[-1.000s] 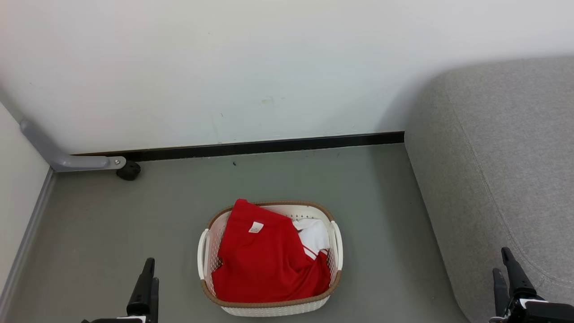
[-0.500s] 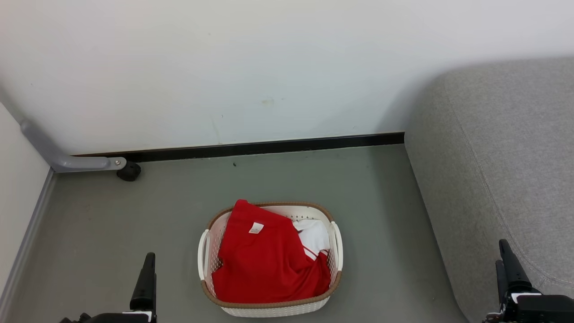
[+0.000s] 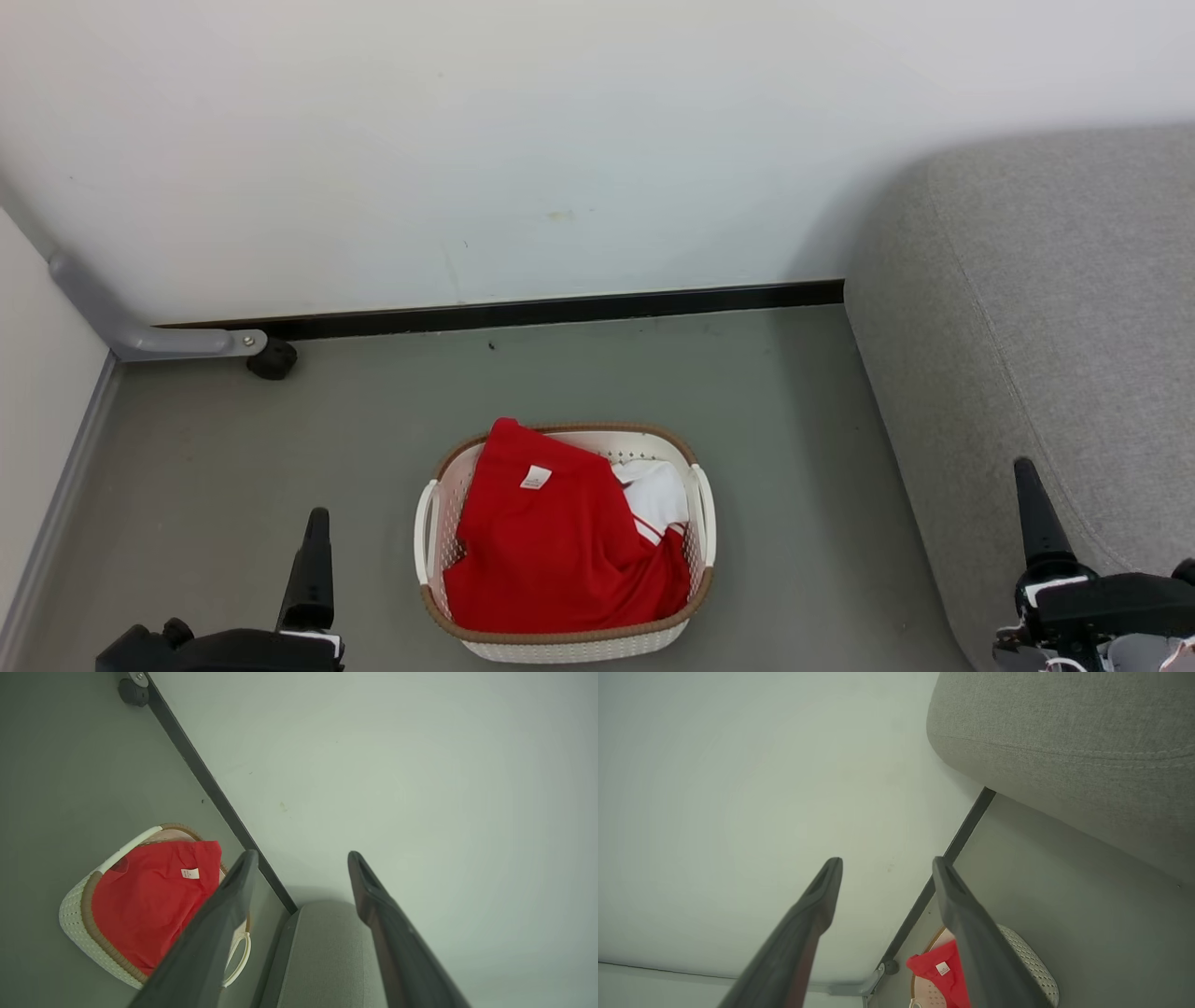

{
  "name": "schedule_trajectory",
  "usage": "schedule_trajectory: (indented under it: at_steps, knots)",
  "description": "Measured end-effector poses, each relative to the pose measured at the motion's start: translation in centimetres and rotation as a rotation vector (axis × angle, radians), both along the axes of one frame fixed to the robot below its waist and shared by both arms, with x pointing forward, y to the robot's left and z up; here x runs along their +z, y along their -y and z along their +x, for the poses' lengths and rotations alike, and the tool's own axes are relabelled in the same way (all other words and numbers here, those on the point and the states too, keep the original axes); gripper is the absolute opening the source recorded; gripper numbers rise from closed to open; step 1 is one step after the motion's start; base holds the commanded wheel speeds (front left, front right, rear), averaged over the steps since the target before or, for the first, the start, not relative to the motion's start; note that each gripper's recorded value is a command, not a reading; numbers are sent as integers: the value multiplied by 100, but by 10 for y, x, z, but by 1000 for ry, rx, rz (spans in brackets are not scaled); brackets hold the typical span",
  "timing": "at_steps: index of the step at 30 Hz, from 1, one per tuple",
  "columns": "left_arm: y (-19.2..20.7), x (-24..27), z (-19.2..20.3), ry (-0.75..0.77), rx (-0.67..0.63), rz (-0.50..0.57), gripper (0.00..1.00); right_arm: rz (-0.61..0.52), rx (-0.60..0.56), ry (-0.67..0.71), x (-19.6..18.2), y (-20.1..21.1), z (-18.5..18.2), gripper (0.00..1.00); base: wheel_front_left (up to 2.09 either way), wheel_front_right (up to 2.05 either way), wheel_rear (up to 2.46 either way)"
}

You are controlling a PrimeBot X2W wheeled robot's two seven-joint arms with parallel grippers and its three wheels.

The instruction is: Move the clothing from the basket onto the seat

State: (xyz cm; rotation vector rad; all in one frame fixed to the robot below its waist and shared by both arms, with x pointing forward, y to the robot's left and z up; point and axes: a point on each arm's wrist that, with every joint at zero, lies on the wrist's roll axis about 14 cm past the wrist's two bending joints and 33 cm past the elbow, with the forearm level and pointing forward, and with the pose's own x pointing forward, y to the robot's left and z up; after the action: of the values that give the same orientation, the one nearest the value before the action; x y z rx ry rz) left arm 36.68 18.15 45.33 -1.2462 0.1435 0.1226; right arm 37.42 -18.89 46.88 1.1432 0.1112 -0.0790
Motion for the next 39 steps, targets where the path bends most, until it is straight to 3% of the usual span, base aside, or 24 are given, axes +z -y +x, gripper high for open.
schedule_trajectory:
  at_steps: [16, 28, 39]
  knots:
    - [6, 9, 5, 30, -97, 370, 100, -354, 124, 91, 24, -23, 14, 100, 0, 0, 0]
    - [4, 4, 2, 39, -177, 653, 100, -582, 186, 67, 7, -26, 10, 100, 0, 0, 0]
    - [7, 6, 4, 75, -224, 837, 100, -766, 248, 99, 5, -35, 10, 100, 0, 0, 0]
